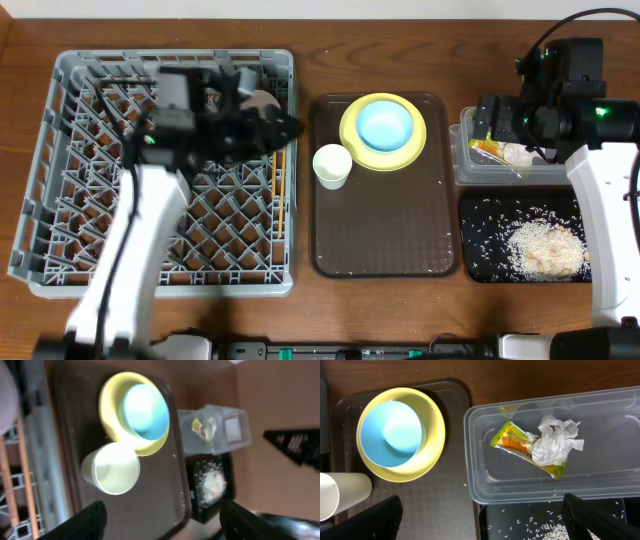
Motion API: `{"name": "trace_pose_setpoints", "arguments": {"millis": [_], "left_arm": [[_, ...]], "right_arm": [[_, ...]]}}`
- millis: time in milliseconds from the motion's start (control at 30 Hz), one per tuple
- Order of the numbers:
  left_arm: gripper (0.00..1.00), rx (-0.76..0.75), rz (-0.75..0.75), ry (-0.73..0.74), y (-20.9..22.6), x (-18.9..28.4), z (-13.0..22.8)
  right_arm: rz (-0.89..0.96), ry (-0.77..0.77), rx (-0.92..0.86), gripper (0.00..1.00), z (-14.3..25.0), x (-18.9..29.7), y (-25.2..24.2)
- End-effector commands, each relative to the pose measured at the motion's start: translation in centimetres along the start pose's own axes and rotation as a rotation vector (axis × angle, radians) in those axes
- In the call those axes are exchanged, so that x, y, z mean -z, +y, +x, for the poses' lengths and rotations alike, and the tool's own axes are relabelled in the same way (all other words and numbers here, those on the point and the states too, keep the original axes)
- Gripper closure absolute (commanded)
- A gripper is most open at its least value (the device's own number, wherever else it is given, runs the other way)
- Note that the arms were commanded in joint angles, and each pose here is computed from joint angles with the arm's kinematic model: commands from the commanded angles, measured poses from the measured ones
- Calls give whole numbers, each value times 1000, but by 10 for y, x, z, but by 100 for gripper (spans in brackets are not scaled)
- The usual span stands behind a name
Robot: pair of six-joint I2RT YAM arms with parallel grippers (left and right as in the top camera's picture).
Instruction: Sort waste into correct bins and load items into the dishwasher rack
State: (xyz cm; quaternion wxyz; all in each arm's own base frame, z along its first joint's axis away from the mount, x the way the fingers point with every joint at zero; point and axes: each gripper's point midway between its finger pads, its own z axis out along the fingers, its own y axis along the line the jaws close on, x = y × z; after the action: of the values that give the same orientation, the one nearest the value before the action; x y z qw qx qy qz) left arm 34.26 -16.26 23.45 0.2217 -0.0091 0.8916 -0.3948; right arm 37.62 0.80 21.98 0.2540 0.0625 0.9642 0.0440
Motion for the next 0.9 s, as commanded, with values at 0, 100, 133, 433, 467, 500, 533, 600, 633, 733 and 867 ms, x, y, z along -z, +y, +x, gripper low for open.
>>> {"name": "trace_pose_setpoints", "arguments": {"millis": [0, 100, 133, 433, 467, 500, 533, 600, 633, 733, 867], "left_arm": [[37, -139, -323, -124, 8, -5, -3], [43, -249, -430, -107, -2, -30, 17], [43, -285, -461, -93, -4, -41, 25], [43, -479, -755, -49, 32, -117, 52], [43, -478, -758, -43, 36, -124, 54], [44, -479, -761, -35, 41, -132, 55], [44, -480, -763, -31, 44, -138, 56], [47, -495, -767, -21, 49, -147, 57], [52, -497, -769, -17, 51, -150, 58], [62, -497, -770, -14, 52, -151, 59], [68, -494, -762, -3, 52, -152, 61]], "right_arm": [[-2, 1, 17, 1, 0, 0, 2], [-2, 1, 17, 1, 0, 0, 2], [-2, 1, 17, 1, 0, 0, 2], [-2, 1, 17, 1, 0, 0, 2], [-2, 1, 17, 1, 0, 0, 2], [-2, 1, 17, 1, 0, 0, 2], [-2, 1, 17, 1, 0, 0, 2], [-2, 0, 17, 1, 0, 0, 2], [-2, 1, 17, 1, 0, 0, 2], [-2, 1, 17, 1, 0, 0, 2], [-2, 1, 17, 1, 0, 0, 2]]}}
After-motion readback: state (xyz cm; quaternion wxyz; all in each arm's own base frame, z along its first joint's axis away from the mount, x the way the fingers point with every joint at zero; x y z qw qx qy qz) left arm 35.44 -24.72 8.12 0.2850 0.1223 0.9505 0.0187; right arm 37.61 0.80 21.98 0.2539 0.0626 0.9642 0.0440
